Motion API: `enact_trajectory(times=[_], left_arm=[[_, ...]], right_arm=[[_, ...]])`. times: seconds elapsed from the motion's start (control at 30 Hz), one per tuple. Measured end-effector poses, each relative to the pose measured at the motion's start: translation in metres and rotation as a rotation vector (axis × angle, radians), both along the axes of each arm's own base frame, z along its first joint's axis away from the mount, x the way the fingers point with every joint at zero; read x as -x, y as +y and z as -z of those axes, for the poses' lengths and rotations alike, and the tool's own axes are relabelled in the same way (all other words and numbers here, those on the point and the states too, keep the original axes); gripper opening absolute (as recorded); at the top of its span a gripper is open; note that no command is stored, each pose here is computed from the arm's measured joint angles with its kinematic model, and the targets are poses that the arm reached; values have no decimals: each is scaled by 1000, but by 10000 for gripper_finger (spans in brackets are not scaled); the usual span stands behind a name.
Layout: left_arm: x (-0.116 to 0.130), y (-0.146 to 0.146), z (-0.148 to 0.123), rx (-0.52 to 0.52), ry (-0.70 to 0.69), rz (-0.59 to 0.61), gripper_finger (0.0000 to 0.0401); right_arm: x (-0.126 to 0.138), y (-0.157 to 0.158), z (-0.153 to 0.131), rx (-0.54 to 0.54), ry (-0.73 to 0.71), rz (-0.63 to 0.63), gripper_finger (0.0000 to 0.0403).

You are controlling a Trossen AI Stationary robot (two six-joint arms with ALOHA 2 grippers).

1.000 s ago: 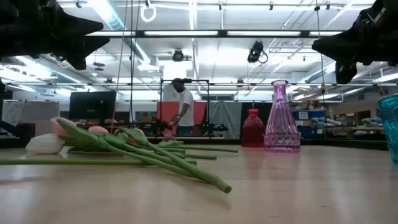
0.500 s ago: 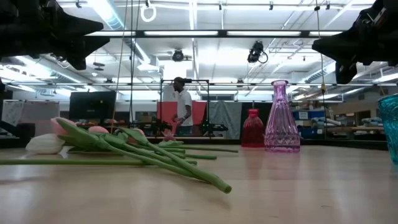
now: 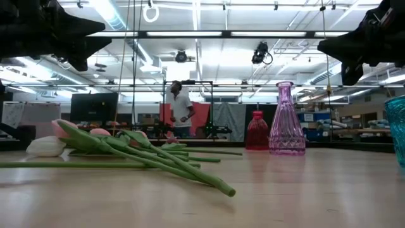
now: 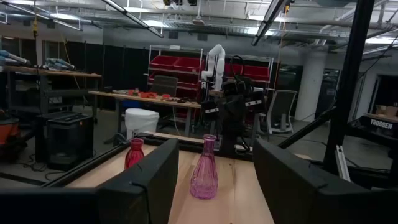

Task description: Sort flowers into vase by color

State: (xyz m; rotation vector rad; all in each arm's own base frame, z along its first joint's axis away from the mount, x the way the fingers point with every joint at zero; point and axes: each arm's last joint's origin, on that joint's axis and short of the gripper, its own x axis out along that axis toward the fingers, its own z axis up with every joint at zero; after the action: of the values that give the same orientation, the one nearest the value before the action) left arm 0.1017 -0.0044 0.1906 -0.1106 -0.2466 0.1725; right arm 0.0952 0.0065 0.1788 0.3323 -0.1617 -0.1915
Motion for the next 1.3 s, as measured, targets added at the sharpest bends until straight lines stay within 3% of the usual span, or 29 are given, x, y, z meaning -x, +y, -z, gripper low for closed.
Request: enact_trajectory(times=[0.6,0.93,1.13,1.3], left_arm=[[0,0,-1,2,-8,0,211],[9,1,-24,36,-270,0,211],[13,2,-30,51,-343,3,211],[13,2,-29,70,-339,13,211]], right_arm=[[0,-1,-1,10,-11,36,42],[8,-7,-23,-39,-233,212,42],[9,-7,-25,-39,-252,218,42],[9,-7,-25,-130,-284,182,42]])
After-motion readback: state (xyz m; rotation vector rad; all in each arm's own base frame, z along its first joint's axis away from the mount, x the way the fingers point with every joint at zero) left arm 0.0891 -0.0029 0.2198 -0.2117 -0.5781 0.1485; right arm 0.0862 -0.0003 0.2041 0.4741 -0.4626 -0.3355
